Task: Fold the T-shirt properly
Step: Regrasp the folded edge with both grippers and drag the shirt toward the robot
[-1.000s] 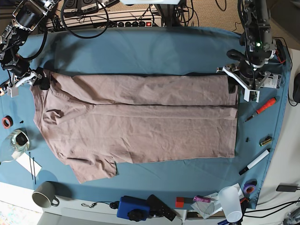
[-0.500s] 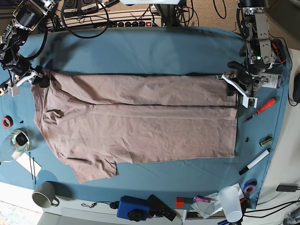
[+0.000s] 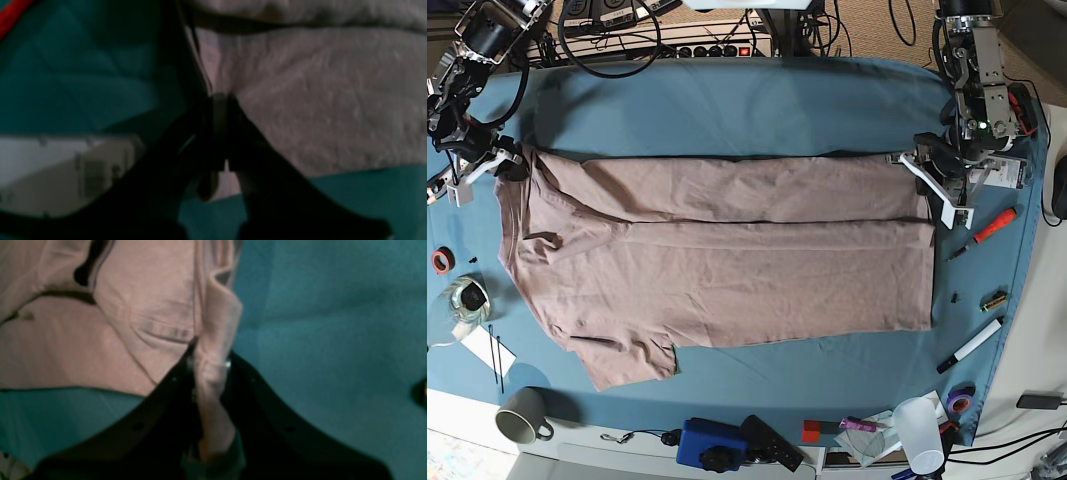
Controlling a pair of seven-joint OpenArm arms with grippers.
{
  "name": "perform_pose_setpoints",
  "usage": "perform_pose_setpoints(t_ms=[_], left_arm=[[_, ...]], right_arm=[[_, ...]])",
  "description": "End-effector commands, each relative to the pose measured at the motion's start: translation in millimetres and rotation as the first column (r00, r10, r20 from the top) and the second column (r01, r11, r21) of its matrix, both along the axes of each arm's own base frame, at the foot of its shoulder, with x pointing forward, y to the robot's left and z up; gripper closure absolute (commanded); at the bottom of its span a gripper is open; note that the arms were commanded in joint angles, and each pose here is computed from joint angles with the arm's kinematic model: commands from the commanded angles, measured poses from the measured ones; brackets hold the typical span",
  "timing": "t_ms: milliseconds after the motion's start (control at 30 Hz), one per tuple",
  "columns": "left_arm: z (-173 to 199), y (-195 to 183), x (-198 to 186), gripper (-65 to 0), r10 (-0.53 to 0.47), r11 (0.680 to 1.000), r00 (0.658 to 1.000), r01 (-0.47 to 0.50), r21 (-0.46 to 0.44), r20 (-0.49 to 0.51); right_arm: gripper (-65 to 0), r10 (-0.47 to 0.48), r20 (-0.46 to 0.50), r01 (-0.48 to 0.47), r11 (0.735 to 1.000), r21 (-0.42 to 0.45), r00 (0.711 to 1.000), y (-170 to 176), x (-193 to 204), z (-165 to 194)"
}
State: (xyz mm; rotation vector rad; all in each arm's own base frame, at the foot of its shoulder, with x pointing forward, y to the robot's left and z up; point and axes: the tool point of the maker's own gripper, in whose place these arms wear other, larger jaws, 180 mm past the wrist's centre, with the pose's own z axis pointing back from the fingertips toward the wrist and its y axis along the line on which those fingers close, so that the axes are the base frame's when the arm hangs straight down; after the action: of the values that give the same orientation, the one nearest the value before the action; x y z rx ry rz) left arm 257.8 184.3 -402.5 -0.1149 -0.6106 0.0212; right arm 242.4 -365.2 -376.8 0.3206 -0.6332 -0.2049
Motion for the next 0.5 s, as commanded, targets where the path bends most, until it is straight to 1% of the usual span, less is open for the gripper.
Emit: perform_pose_setpoints(t_ms=[0, 200, 267, 367, 467], left_arm=[[2, 1, -5, 0.0, -0.001, 1.000, 1.000, 0.002, 0.012, -0.023], [8, -1, -20, 0.0, -0.007, 1.000, 1.000, 0.008, 0.027, -0.020], [9, 0, -26, 0.0, -0.012, 0.999, 1.000, 0.013, 0.040, -0.027], [12, 2, -35, 0.0, -0.020, 0.997, 0.999, 0.022, 0.069, -0.029], [17, 4, -44, 0.0, -0.022, 0.996, 0.999, 0.024, 0.086, -0.026]], right_arm=[[0.0, 0.000, 0.056, 0.002, 0.999, -0.041, 0.998, -11, 9, 21], [0.0, -0.019, 0.039, 0.023, 0.995, -0.096, 0.999, -23, 0, 43], [0.0, -0.041, 0.053, 0.047, 0.993, -0.105, 0.998, -30, -3, 50], [0.0, -0.068, 0.080, 0.076, 0.992, -0.099, 0.994, -36, -11, 56], [0.0, -0.079, 0.071, 0.086, 0.992, -0.092, 0.994, -38, -26, 54]])
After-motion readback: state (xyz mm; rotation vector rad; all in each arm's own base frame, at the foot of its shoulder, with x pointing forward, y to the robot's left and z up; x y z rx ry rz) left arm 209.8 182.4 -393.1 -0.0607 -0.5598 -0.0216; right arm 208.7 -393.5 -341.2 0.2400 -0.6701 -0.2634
